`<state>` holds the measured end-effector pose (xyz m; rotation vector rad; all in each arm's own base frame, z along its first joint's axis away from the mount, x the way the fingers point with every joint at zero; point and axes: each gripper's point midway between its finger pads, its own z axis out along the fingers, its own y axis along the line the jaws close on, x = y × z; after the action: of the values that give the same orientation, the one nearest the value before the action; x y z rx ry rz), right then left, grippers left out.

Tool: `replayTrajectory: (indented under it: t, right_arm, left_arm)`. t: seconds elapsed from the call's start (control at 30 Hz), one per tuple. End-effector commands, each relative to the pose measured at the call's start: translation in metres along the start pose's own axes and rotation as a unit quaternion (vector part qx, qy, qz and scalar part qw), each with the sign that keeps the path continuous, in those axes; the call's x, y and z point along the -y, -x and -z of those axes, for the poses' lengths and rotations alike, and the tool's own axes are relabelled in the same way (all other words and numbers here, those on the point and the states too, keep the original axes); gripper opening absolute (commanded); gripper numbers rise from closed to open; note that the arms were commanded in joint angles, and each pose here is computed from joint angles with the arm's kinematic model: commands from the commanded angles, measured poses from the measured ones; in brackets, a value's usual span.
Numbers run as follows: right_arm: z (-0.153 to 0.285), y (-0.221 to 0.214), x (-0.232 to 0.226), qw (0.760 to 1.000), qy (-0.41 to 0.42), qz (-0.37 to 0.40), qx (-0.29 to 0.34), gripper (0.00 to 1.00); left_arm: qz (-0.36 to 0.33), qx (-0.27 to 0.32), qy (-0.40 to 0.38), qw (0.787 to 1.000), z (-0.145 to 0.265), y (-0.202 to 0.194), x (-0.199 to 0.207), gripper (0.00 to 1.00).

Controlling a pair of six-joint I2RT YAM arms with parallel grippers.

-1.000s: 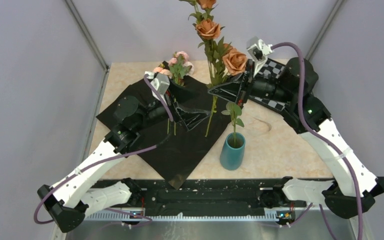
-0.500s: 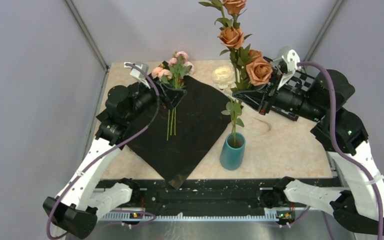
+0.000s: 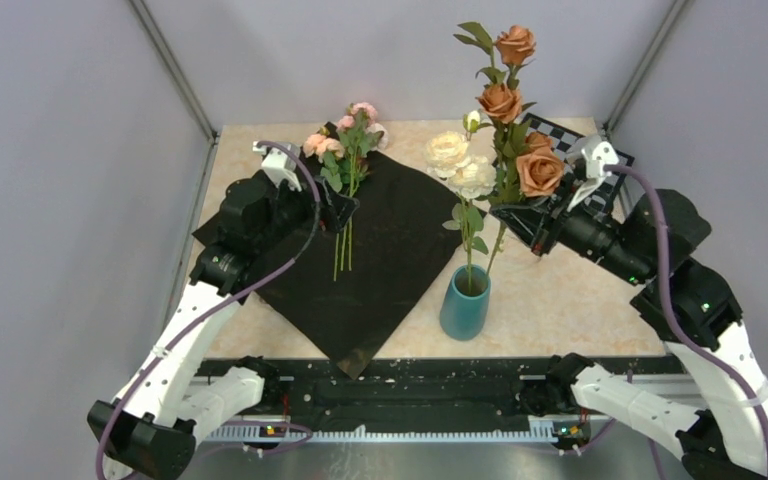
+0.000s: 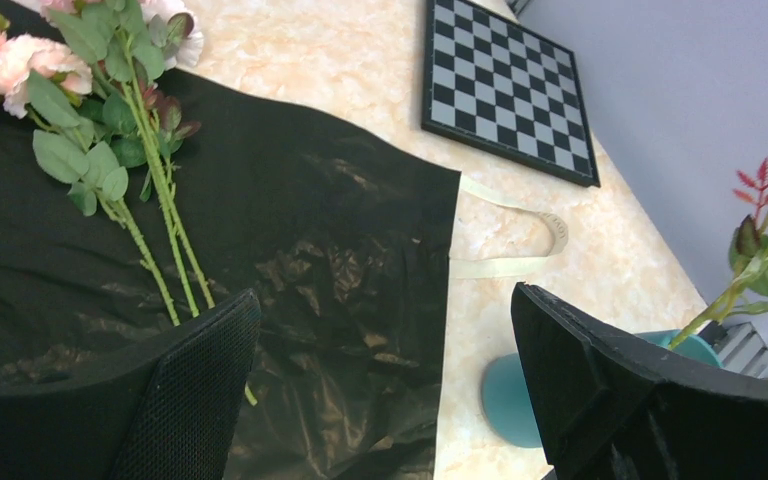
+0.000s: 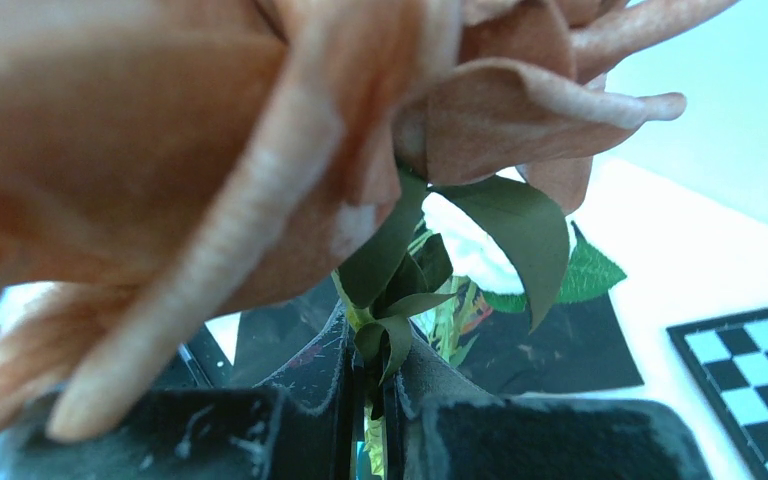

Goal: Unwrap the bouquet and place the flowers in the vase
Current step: Insert the fake flower into the vase.

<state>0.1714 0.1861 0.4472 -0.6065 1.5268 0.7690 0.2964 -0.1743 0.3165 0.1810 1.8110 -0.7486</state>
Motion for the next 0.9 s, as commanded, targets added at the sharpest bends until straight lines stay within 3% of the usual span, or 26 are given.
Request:
replayTrajectory:
  t: [0.0, 0.27, 0.87]
  right_arm:
    - [-0.01, 0.002, 0.008, 0.999, -0.021, -0.023, 0.032, 0.0]
    - [-0.012, 0.002, 0.011, 0.998, -0.029, -0.032, 0.049, 0.0]
    - [-0.016, -0.084, 0.027, 0.993, -0.067, -0.101, -0.004, 0.0]
  left_arm:
    - [-0.007, 0.005, 0.018, 1.0, 0.004, -0.003, -0.009, 0.99]
    - [0.017, -0.009, 0.026, 0.999, 0.002, -0.023, -0.018, 0.99]
    - [0.018, -0.034, 0.038, 0.999, -0.008, -0.042, -0.032, 0.99]
